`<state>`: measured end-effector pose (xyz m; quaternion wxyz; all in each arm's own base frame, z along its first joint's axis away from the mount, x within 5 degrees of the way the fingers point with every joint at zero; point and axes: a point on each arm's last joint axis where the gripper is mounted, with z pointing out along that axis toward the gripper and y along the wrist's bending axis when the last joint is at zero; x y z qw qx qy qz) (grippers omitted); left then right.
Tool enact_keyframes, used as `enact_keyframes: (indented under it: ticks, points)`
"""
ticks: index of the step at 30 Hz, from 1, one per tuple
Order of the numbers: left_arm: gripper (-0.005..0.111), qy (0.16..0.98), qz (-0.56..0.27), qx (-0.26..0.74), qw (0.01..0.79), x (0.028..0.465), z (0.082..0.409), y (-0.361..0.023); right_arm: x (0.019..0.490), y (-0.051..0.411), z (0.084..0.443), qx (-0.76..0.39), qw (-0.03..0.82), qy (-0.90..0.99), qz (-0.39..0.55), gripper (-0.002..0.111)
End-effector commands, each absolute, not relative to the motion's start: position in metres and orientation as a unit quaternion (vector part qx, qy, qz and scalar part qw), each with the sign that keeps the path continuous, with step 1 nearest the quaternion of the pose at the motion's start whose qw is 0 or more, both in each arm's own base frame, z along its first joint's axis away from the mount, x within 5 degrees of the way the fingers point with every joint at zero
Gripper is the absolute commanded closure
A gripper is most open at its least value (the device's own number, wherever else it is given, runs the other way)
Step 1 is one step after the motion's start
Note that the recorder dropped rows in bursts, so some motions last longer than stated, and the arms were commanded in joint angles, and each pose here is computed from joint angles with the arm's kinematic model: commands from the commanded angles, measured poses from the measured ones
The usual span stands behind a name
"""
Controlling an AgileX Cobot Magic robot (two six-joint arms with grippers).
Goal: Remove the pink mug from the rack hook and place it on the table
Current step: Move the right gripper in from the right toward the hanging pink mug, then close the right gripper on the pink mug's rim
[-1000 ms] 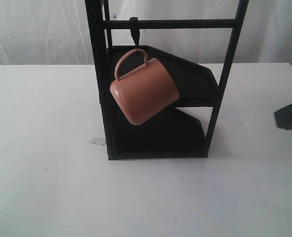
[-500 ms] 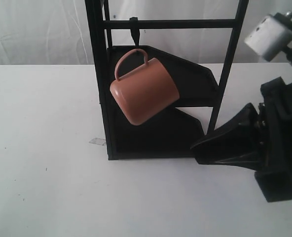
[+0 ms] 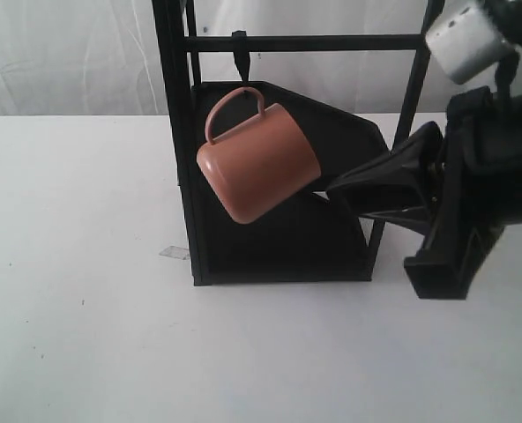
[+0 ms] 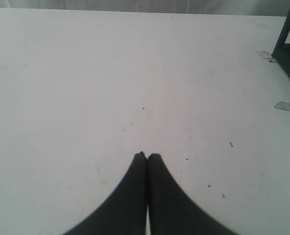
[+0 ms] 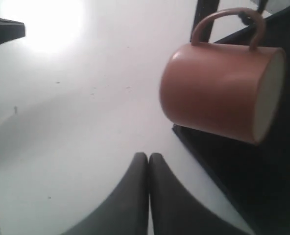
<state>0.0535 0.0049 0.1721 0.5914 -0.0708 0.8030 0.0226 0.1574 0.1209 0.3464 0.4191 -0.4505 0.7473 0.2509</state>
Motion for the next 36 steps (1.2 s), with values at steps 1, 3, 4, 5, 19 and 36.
enact_keyframes:
  ticks: [1, 3, 4, 5, 19, 36]
  points:
    - [0.107, 0.803, 0.021, -0.075, 0.591, 0.053, 0.171, 0.005, 0.182, 0.125, 0.334, -0.445, 0.424, 0.759, 0.215, 0.108]
    - [0.107, 0.803, 0.021, -0.075, 0.591, 0.053, 0.171, 0.005, 0.188, 0.127, 0.33, -0.44, 0.419, 0.765, 0.212, 0.107]
    - [0.107, 0.803, 0.021, -0.075, 0.591, 0.053, 0.171, 0.005, 0.191, 0.128, 0.33, -0.439, 0.424, 0.764, 0.208, 0.106]
    - [0.107, 0.803, 0.021, -0.075, 0.591, 0.053, 0.171, 0.005, 0.194, 0.128, 0.333, -0.439, 0.433, 0.761, 0.202, 0.103]
    - [0.107, 0.803, 0.021, -0.075, 0.591, 0.053, 0.171, 0.005, 0.205, 0.14, 0.349, -0.461, 0.445, 0.733, 0.23, 0.063]
    - [0.107, 0.803, 0.021, -0.075, 0.591, 0.053, 0.171, 0.005, 0.221, 0.142, 0.34, -0.461, 0.448, 0.74, 0.2, 0.036]
